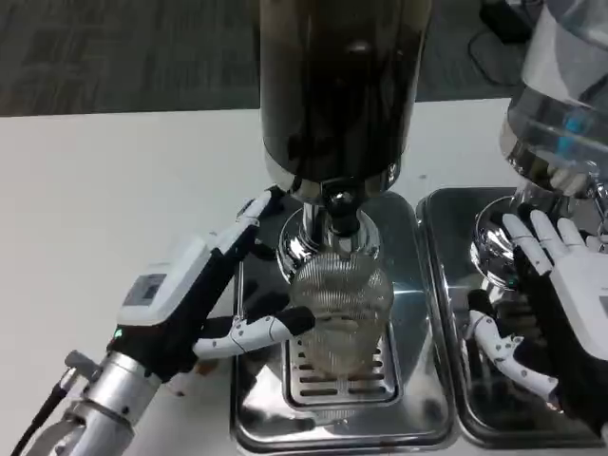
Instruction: Grasp the cup under the faucet to collect the drink, then remove the cup.
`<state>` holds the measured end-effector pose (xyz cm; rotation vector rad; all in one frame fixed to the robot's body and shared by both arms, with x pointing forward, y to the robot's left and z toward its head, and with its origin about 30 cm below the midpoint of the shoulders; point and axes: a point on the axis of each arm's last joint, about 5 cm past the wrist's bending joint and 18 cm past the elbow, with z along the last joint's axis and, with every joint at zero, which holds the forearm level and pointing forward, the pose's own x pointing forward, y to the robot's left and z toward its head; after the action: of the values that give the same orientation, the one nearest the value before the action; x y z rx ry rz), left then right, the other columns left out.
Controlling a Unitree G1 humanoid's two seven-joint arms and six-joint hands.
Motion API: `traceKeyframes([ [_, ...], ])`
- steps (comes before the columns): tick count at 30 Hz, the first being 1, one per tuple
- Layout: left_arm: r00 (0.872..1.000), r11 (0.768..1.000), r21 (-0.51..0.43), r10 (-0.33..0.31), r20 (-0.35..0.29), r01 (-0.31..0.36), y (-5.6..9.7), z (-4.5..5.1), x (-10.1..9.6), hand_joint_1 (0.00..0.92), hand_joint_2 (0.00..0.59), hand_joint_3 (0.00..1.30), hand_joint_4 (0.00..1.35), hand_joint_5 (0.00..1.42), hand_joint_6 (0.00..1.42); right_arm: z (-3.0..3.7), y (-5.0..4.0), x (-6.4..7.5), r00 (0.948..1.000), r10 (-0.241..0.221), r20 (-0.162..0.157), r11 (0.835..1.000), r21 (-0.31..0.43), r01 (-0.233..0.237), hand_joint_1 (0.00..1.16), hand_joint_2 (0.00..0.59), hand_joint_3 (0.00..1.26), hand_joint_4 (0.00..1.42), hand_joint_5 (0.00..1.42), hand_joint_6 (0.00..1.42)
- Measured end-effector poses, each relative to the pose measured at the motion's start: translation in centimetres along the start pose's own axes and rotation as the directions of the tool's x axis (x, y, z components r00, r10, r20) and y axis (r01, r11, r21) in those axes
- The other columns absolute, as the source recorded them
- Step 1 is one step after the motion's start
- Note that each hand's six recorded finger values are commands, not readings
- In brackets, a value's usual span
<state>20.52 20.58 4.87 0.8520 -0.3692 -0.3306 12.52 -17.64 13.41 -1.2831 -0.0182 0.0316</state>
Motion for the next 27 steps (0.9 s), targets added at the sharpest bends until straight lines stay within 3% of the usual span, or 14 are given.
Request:
traceKeyframes([
  [4, 0.999, 0.999, -0.032, 0.019, -0.049, -0.021, -0.3, -0.26, -1.3, 0.0, 0.0, 0.12, 0.18, 0.44, 0.32, -0.28, -0.03, 0.2, 1.0, 0.004, 0.0, 1.0, -0.014, -0.004, 0.27, 0.445, 0.06, 0.0, 0.0, 0.02],
  [9, 0.996, 0.996, -0.041, 0.072, -0.054, -0.075, 0.0, -0.03, -1.9, 0.0, 0.042, 0.17, 0.23, 0.47, 0.33, -0.47, -0.12, 0.2, 0.9999, 0.009, 0.011, 0.999, -0.034, -0.008, 0.27, 0.446, 0.06, 0.0, 0.0, 0.01],
  [13, 0.97, 0.978, -0.058, 0.191, -0.151, -0.201, 1.0, -0.17, -4.1, 0.0, 0.1, 0.05, 0.01, 0.24, 0.06, -0.9, -0.3, 0.1, 0.9988, 0.029, 0.039, 0.996, -0.089, -0.025, 0.23, 0.486, 0.01, 0.0, 0.0, 0.0],
  [15, 0.957, 0.967, -0.072, 0.23, -0.178, -0.246, 1.8, -0.12, -4.9, 0.0, 0.121, 0.0, 0.0, 0.14, 0.0, -1.24, -0.21, -0.1, 0.9954, 0.053, 0.079, 0.99, -0.134, -0.042, 0.21, 0.506, 0.0, 0.0, 0.0, 0.0],
  [18, 0.954, 0.961, -0.088, 0.245, -0.172, -0.263, 2.6, -0.03, -5.0, 0.0, 0.134, 0.0, 0.0, 0.05, 0.0, -1.72, 0.09, -0.1, 0.9923, 0.076, 0.098, 0.984, -0.167, -0.059, 0.19, 0.522, 0.0, 0.0, 0.0, 0.0],
  [22, 0.958, 0.956, -0.124, 0.247, -0.144, -0.265, 3.3, 0.49, -5.0, 0.0, 0.162, 0.0, 0.0, 0.03, 0.0, -2.15, 0.2, -0.4, 0.9903, 0.099, 0.097, 0.981, -0.179, -0.08, 0.18, 0.524, 0.0, 0.0, 0.0, 0.0],
  [27, 0.942, 0.928, -0.167, 0.322, -0.09, -0.333, 3.6, 1.86, -5.1, 0.0, 0.19, 0.03, 0.0, 0.07, 0.0, -2.78, -0.03, 0.0, 0.991, 0.1, 0.09, 0.978, -0.192, -0.081, 0.15, 0.531, 0.0, 0.0, 0.0, 0.0],
])
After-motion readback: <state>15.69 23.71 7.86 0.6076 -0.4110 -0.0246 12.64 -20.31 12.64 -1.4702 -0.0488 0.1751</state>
